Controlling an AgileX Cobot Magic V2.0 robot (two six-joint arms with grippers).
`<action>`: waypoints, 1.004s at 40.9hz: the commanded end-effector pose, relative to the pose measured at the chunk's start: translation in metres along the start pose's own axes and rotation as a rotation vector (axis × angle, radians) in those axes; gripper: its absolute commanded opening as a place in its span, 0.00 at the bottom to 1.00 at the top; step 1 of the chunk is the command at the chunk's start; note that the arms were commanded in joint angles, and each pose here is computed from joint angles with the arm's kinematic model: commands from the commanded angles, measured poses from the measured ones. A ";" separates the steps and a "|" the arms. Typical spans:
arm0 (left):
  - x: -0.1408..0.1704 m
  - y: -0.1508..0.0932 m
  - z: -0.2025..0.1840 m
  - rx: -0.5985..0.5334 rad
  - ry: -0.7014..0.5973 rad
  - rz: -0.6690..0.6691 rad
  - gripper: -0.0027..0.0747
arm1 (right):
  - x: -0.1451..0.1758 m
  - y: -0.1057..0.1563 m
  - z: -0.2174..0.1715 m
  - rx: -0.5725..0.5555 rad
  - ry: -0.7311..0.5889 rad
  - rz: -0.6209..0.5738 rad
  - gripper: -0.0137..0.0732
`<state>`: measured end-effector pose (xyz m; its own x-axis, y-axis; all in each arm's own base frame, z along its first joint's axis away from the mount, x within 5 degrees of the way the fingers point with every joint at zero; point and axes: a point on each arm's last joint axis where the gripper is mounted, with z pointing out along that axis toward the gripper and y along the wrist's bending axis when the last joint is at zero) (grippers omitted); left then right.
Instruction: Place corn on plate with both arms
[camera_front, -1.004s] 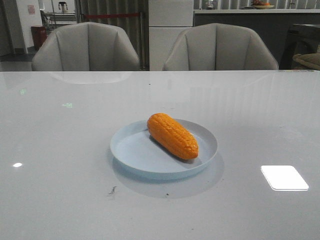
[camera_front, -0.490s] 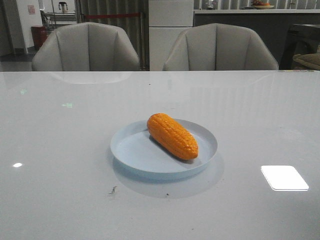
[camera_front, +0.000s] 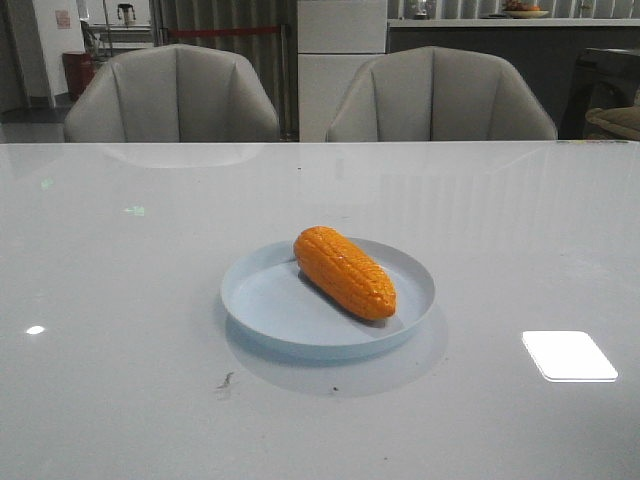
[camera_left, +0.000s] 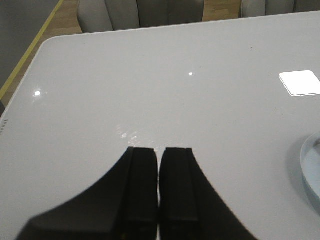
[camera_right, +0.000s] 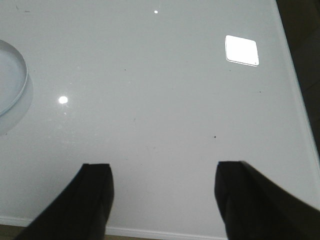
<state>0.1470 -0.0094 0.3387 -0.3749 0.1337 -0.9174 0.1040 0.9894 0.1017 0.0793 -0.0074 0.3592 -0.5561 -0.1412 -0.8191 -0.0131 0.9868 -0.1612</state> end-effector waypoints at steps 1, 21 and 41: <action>-0.015 0.002 -0.005 -0.010 -0.110 -0.006 0.20 | -0.012 -0.003 -0.004 0.022 -0.088 -0.006 0.78; -0.017 0.001 -0.020 -0.011 -0.163 -0.011 0.18 | -0.012 -0.003 -0.004 0.022 -0.088 -0.006 0.78; 0.051 -0.006 -0.079 -0.054 -0.592 -0.017 0.15 | -0.012 -0.003 -0.004 0.022 -0.088 -0.006 0.78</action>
<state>0.0650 -0.0043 0.3161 0.0114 0.1019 -0.9947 0.0646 0.9926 0.1024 0.0793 -0.0073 0.3592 -0.5559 -0.1401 -0.8194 -0.0137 0.9871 -0.1595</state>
